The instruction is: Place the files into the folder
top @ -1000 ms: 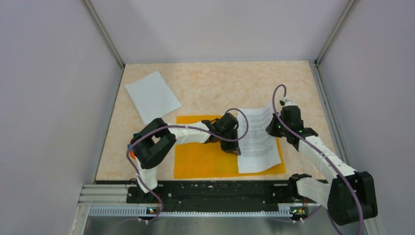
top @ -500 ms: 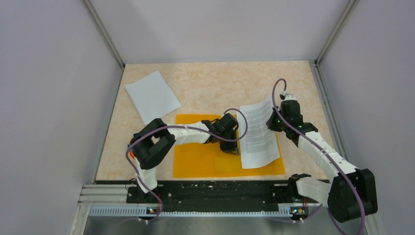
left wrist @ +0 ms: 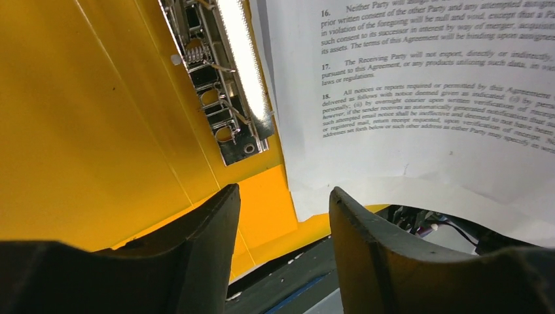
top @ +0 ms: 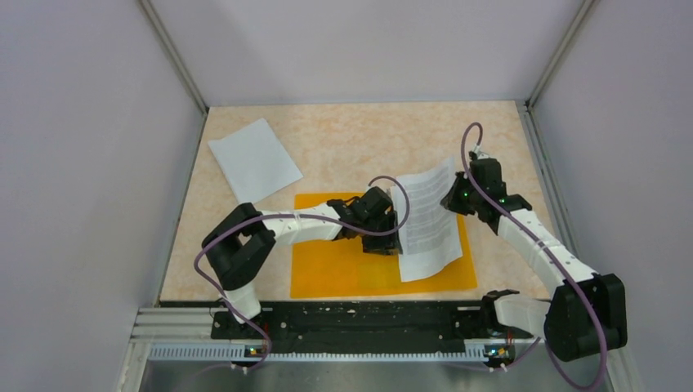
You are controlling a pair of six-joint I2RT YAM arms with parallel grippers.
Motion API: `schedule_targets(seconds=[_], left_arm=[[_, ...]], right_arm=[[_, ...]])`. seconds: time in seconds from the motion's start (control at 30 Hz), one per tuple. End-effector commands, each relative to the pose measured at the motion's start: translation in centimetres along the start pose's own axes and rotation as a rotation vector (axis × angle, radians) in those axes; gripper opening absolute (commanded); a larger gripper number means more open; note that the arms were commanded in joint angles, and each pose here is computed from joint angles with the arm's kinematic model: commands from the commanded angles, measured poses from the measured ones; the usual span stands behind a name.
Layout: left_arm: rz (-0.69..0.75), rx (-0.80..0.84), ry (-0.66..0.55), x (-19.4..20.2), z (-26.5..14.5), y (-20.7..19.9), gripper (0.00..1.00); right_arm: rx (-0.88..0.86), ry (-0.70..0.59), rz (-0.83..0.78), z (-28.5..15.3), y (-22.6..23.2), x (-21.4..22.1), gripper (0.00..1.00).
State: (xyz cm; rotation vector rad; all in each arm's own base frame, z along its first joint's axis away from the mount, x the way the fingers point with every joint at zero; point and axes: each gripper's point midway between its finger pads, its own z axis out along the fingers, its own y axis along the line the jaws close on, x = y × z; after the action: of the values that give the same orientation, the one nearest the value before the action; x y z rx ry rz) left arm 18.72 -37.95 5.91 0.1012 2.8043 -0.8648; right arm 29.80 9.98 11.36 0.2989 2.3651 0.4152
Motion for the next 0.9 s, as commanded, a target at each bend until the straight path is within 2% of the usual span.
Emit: schedule_targets(seconds=[0.0,0.13,0.33,0.47,0.63,0.87], left_arm=[[0.012,0.048,-0.020,-0.2,-0.7,-0.9,0.58],[-0.003,-0.030,-0.040,-0.5,-0.7,0.8,0.56],[-0.035,-0.197,-0.139,-1.8,-2.2,4.5,0.42],[-0.065,-0.290,-0.161,-1.9,-2.8,7.1,0.27],[-0.076,-0.367,-0.140,-1.5,-2.3,9.0,0.02],[-0.085,-0.430,-0.105,-1.0,-1.2,10.2,0.00]], right_arm=[[-0.060,0.021,0.093,-0.5,1.0,-0.9,0.00],[-0.063,0.033,0.147,-0.2,0.5,-0.7,0.00],[-0.090,0.064,0.224,0.9,0.6,-0.5,0.00],[-0.110,0.070,0.290,1.5,0.7,-1.0,0.00],[-0.131,0.060,0.372,1.8,0.4,-2.0,0.00],[-0.171,0.062,0.464,2.1,0.0,-2.8,0.00]])
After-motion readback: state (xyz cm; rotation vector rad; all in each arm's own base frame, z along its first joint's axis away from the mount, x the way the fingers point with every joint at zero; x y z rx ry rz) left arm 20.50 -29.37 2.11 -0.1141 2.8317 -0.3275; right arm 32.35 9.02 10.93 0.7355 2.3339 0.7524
